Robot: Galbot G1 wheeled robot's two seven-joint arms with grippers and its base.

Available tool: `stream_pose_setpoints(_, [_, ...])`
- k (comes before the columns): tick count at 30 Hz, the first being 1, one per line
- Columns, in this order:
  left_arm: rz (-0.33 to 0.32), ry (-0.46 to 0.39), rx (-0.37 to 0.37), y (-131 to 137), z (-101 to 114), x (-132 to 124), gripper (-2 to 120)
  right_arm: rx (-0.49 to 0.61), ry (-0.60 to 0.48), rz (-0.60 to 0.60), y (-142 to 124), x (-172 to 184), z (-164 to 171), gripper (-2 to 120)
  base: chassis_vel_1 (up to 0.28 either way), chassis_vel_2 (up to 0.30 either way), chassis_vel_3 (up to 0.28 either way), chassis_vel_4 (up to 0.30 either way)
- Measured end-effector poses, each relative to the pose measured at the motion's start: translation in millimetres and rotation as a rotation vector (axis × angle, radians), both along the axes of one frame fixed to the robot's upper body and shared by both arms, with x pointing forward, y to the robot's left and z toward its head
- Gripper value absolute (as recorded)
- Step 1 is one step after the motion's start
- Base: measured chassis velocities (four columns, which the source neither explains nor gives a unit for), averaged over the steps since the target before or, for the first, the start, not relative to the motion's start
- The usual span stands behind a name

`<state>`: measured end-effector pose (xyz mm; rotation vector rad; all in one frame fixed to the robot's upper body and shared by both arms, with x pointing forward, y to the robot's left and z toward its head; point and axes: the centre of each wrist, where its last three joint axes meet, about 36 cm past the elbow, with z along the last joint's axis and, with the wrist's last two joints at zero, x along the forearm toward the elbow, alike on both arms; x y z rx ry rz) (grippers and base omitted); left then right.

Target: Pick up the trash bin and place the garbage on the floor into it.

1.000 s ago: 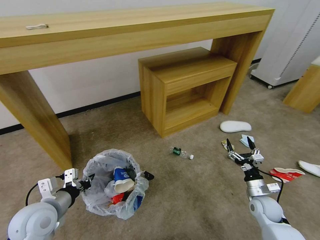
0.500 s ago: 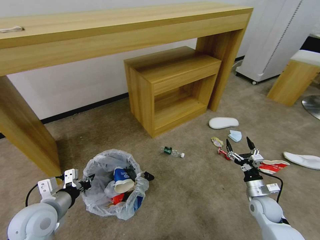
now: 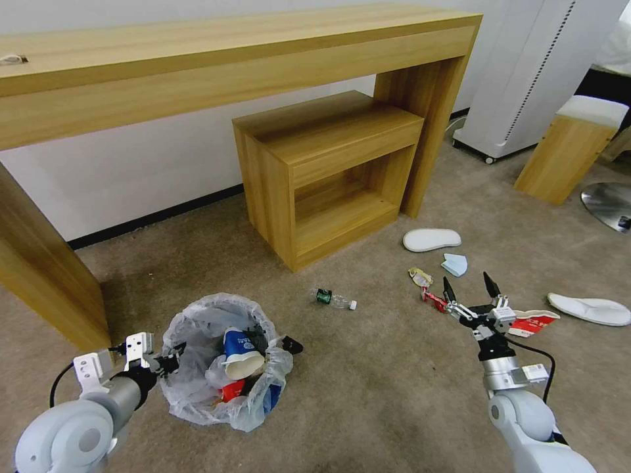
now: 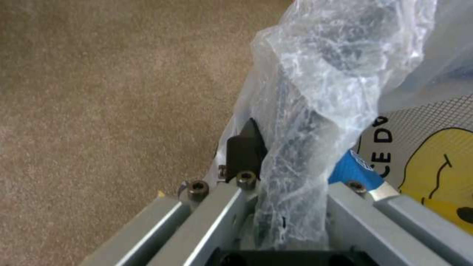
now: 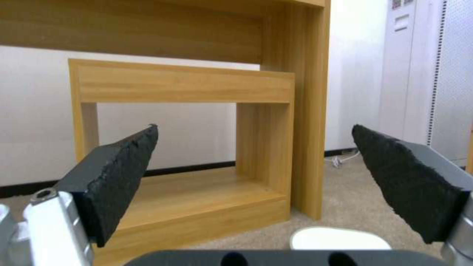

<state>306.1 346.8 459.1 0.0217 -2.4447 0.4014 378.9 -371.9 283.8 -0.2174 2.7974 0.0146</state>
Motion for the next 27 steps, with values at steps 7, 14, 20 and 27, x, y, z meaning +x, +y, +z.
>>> stream_pose_setpoints(7, [0.01, -0.002, 0.002, 1.1, -0.1, -3.2, 0, -0.019, -0.007, 0.008, 4.1, 2.9, -0.5, 100, 0.0, 0.0, 0.0, 0.0])
stream_pose_setpoints(14, [0.01, -0.006, 0.0, -0.2, 1.0, -4.1, 0, -0.029, -0.006, 0.009, 5.7, 1.9, -2.7, 100, 0.0, 0.0, 0.0, 0.0])
stream_pose_setpoints(20, [0.01, -0.007, -0.001, -1.7, -0.5, -5.0, 0, -0.035, -0.004, 0.009, 4.7, -0.4, -4.7, 100, -0.029, 0.023, 0.022, -0.033])
stream_pose_setpoints(27, [0.01, -0.006, -0.001, -2.3, -1.2, -5.6, 0, -0.035, -0.008, 0.01, 5.1, -0.4, -4.8, 100, -0.098, 0.102, 0.104, -0.1])
